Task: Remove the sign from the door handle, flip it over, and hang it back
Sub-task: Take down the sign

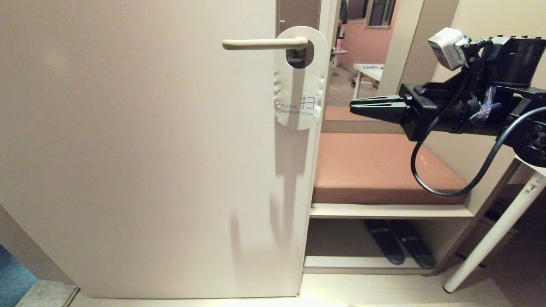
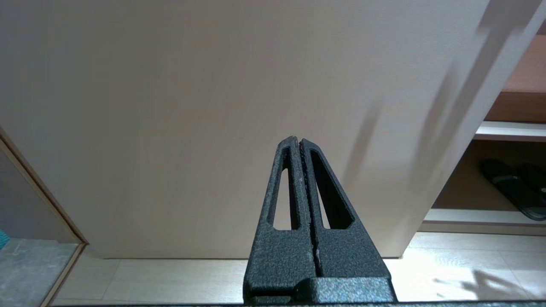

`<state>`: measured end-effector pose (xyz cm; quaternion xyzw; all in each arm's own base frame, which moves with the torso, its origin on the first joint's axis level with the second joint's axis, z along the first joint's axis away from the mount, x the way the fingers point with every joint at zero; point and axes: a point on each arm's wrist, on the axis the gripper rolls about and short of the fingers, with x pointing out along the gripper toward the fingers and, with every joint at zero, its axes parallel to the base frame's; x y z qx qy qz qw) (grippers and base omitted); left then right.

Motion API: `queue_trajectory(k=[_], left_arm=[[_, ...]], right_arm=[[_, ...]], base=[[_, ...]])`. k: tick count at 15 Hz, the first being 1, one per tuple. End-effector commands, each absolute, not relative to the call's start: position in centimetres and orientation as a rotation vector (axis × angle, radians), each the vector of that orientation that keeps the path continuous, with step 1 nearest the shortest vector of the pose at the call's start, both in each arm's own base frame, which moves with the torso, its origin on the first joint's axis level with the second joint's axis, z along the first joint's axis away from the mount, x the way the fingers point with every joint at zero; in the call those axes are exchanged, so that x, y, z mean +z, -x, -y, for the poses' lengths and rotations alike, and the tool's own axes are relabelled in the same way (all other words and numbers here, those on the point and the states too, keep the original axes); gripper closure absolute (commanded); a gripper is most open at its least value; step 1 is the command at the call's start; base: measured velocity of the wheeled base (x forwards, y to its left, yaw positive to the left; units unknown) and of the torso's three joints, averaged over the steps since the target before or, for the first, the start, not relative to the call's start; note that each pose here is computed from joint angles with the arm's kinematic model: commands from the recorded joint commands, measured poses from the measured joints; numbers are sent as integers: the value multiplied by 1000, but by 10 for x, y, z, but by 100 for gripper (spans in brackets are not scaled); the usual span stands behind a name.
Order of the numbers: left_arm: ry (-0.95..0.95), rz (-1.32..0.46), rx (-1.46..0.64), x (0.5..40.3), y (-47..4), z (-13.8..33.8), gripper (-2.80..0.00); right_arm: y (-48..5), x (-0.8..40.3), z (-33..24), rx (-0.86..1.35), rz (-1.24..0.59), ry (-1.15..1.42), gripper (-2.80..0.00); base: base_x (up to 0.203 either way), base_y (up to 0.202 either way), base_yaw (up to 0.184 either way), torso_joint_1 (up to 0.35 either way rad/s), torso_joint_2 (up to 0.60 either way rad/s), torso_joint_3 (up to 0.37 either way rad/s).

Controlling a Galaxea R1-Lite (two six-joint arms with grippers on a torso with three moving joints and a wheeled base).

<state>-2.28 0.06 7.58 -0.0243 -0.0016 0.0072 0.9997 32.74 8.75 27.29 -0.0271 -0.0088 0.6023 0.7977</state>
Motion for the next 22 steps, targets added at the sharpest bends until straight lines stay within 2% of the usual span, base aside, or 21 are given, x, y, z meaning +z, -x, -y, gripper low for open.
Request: queue_trajectory(k=[1,22], left_arm=[[49,2,14,76,23,-1,0],[49,2,15,76,23,-1,0]], right_arm=[[-329,273,-88,1300,23,61,-280],[-347,276,-129,1398,60,71,-280]], base=[[0,0,0,0,0,0],[0,0,0,0,0,0]])
